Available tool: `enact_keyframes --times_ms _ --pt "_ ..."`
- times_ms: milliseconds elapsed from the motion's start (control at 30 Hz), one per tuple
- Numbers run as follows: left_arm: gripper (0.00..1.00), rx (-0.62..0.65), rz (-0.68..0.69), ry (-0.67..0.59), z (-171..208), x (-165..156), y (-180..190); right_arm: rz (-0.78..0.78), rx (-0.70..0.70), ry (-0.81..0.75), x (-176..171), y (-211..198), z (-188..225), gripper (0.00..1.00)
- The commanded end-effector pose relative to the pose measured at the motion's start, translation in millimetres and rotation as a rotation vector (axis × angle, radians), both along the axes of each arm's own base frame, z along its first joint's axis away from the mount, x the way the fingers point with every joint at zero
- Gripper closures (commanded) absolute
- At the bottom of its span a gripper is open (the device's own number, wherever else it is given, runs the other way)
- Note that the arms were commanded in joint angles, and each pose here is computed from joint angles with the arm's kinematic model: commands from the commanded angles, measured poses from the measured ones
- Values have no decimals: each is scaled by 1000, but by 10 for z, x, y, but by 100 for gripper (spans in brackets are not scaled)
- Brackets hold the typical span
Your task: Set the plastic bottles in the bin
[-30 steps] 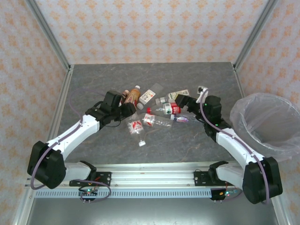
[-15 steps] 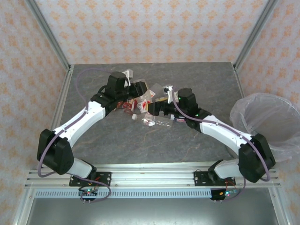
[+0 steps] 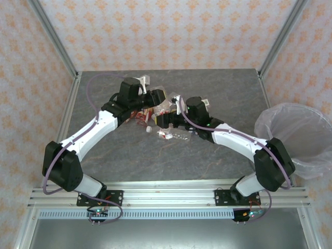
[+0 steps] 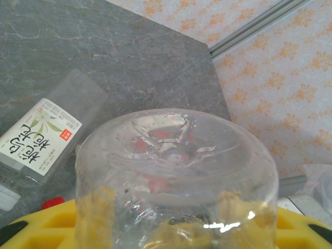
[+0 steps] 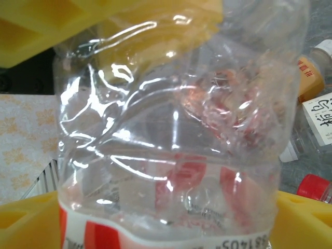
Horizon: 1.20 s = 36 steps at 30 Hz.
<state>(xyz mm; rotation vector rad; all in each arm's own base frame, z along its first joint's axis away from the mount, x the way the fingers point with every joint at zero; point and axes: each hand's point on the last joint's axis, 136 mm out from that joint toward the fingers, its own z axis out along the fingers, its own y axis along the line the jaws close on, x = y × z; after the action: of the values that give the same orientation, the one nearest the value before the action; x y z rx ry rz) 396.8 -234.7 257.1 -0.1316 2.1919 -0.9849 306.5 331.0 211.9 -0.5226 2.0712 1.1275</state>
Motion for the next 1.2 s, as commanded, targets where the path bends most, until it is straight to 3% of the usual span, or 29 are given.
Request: enact_keyframes --times_ms 0,167,333,433,533,600,867,1000,1167 --pt "50 -25 -36 -59 216 27 -108 -23 9 -47 80 39 127 13" --pt "49 -40 -52 -58 228 21 -142 -38 -10 -45 126 40 97 30" --pt "45 -56 -52 -65 264 23 -152 -31 -17 -54 125 45 76 40" --pt "32 -52 -60 -73 297 0 -147 -45 -28 -71 146 19 75 42" --pt "10 -63 -85 -111 434 -75 -149 -72 -41 -83 165 -32 63 43" --pt "0 -51 -73 -135 527 -113 -97 -84 -53 -79 162 -63 31 43" --pt "0 30 80 -223 696 -173 277 -166 -117 -71 167 -259 -78 43" --pt "0 117 141 -271 654 -217 476 -243 -177 -100 170 -468 -73 44" --pt "0 129 237 -328 499 -238 670 -308 -276 -164 129 -745 80 44"
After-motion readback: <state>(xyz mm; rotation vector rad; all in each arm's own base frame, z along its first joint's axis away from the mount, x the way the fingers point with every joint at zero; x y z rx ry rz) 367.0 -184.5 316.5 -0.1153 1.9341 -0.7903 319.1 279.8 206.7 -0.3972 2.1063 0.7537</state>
